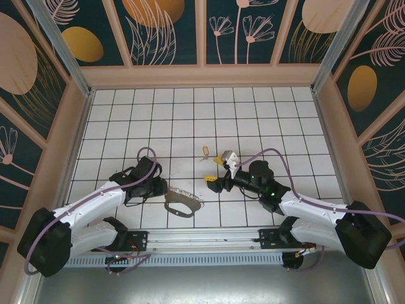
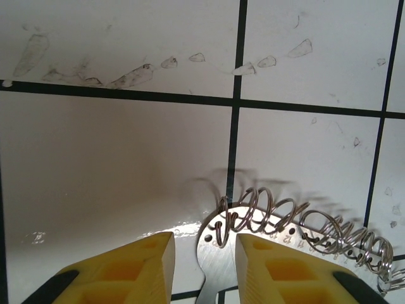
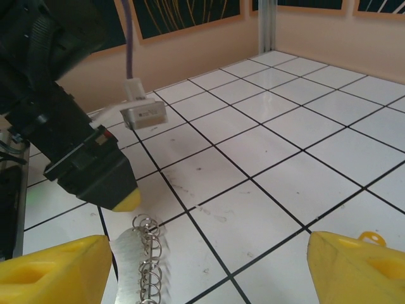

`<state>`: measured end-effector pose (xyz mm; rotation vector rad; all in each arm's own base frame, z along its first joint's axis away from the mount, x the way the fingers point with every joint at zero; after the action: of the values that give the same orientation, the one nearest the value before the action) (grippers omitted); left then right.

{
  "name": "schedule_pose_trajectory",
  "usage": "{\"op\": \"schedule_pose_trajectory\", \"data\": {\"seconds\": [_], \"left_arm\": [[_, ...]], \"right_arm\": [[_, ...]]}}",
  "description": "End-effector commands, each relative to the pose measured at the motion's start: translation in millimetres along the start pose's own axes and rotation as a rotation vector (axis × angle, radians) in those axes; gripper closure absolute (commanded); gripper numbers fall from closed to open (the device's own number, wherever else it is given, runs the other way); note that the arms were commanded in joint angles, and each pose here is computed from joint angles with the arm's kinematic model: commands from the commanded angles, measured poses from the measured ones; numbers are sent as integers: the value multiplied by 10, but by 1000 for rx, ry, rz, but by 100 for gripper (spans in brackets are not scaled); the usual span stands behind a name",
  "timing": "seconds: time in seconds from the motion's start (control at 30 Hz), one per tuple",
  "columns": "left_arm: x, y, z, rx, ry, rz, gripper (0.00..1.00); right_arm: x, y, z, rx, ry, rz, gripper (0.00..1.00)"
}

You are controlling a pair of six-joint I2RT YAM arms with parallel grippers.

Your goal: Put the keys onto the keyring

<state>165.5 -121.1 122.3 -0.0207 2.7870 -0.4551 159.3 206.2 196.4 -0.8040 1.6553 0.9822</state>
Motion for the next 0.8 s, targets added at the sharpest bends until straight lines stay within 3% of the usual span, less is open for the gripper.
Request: {"op": "schedule_pose_trajectory", "data": {"seconds": [0.0, 0.77], "left_arm": [[-12, -25, 32, 35, -5, -1, 70], [47, 6, 189, 34, 42, 11, 75]], "right_arm": [[-60, 7, -16, -17, -46, -29, 19], [-35, -12, -130, -5, -78, -65, 18]]}}
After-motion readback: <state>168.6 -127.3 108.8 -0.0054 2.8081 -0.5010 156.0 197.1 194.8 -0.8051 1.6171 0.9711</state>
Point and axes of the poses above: each hand's point on the last joint's axis, 136 mm out from that joint toward the fingers, its own z axis out along the fingers, its own y axis along the line the jaws close on, x = y × z, the point moved 9 cm from there along -z, back along the fingers, and after that the axes turned 7 degrees about z, right-handed, at the moved point
